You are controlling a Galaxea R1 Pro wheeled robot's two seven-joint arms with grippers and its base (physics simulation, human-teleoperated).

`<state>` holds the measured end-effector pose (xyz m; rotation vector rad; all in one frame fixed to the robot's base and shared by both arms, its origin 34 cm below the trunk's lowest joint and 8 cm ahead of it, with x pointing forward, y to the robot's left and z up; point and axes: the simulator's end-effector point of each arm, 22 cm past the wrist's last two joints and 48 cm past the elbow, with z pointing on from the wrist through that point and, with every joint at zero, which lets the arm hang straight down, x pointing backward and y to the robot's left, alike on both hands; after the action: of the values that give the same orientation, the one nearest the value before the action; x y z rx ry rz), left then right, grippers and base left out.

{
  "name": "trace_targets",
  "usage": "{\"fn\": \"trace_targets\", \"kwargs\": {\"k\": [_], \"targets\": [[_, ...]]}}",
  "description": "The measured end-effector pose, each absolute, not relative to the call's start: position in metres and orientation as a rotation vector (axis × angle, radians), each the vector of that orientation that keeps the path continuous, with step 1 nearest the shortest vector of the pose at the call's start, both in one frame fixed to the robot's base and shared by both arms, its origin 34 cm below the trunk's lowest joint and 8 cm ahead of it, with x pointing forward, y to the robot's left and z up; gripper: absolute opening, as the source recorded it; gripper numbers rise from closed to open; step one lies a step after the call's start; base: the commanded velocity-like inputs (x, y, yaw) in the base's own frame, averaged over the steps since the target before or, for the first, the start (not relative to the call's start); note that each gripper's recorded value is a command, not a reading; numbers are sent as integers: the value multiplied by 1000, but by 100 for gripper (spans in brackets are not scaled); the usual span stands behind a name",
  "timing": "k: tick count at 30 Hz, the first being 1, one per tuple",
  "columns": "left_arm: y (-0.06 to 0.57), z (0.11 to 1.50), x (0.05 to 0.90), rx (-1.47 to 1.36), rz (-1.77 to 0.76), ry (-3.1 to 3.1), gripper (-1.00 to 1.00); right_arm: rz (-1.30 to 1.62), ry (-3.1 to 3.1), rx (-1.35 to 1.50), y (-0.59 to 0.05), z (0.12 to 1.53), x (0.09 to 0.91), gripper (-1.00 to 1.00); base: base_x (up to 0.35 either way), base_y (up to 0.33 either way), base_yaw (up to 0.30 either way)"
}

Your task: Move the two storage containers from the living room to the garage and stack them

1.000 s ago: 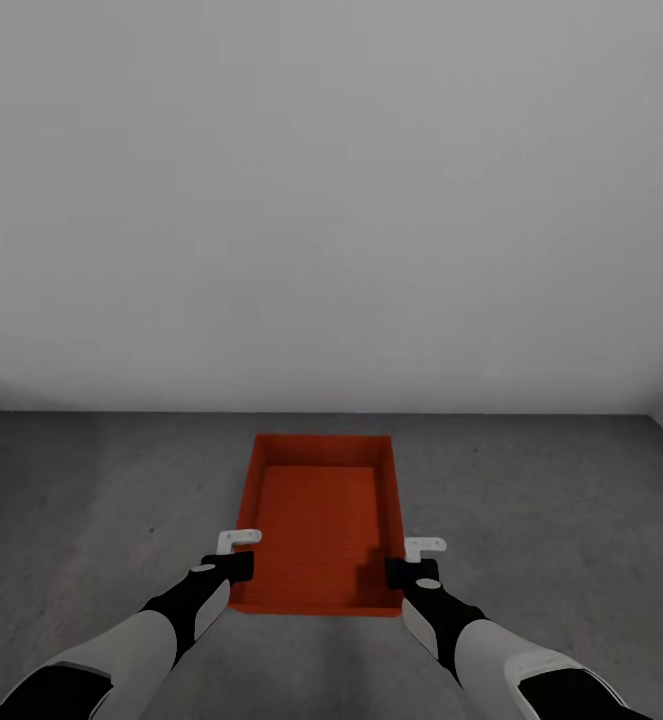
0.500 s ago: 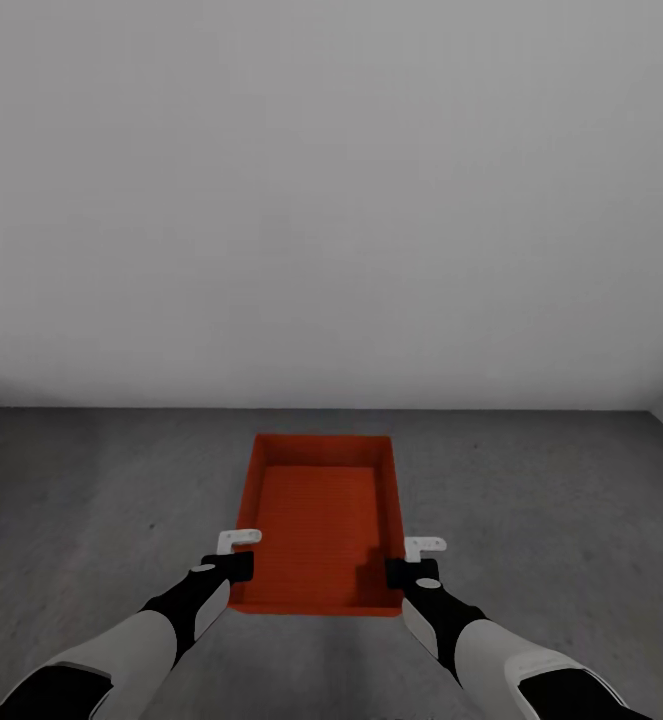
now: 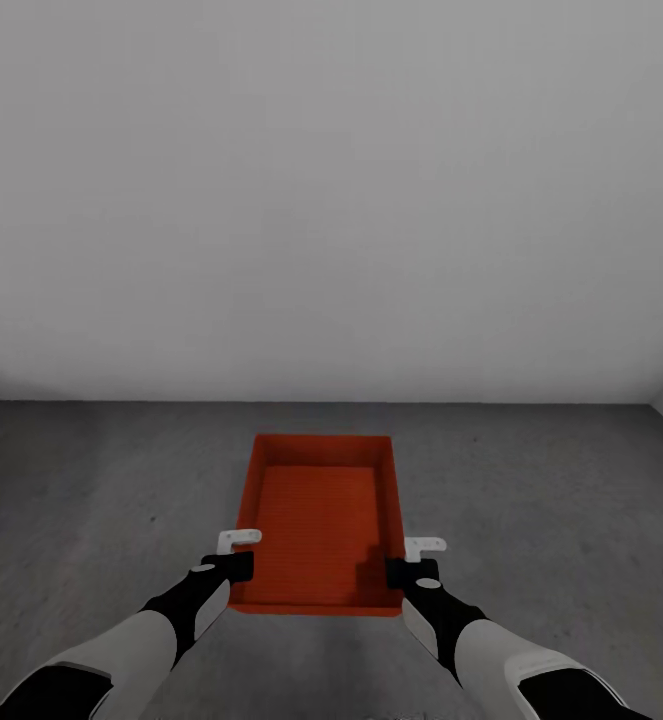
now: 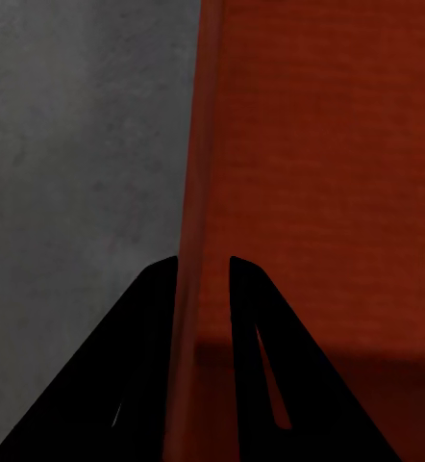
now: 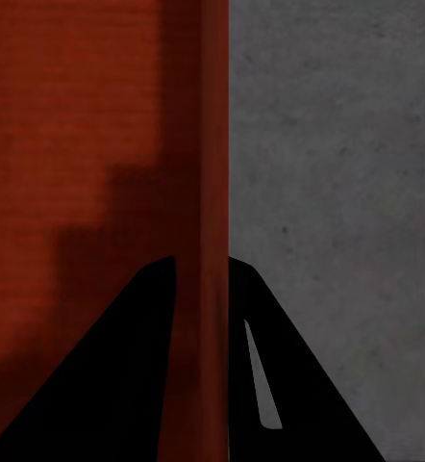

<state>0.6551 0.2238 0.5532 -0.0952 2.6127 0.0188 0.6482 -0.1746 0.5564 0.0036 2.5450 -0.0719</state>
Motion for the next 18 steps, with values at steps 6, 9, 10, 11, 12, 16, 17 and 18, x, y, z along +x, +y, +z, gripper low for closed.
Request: {"fn": "trace_targets", "kwargs": {"k": [6, 9, 10, 11, 12, 16, 17, 18], "targets": [[224, 548, 652, -95, 19, 2622, -100, -72, 2554, 3, -175, 552, 645, -100, 0, 0, 0], [224, 546, 651, -95, 19, 2627, -100, -72, 2559, 3, -175, 549, 644, -100, 0, 0, 0], [224, 545, 650, -96, 20, 2628, -100, -72, 2561, 3, -175, 548, 643, -100, 0, 0, 0], [223, 544, 650, -96, 20, 2630, -100, -72, 2562, 2, -175, 548, 643, -100, 0, 0, 0], [223, 544, 649, -96, 20, 2631, -100, -72, 2563, 2, -175, 547, 643, -100, 0, 0, 0], [223, 540, 647, -96, 20, 2638, -100, -72, 2570, 2, -175, 544, 640, -100, 0, 0, 0], [223, 540, 646, -96, 20, 2640, -100, -72, 2572, 2, -175, 543, 640, -100, 0, 0, 0], [223, 539, 646, -96, 21, 2641, -100, -72, 2573, 2, -175, 542, 639, -100, 0, 0, 0]]}}
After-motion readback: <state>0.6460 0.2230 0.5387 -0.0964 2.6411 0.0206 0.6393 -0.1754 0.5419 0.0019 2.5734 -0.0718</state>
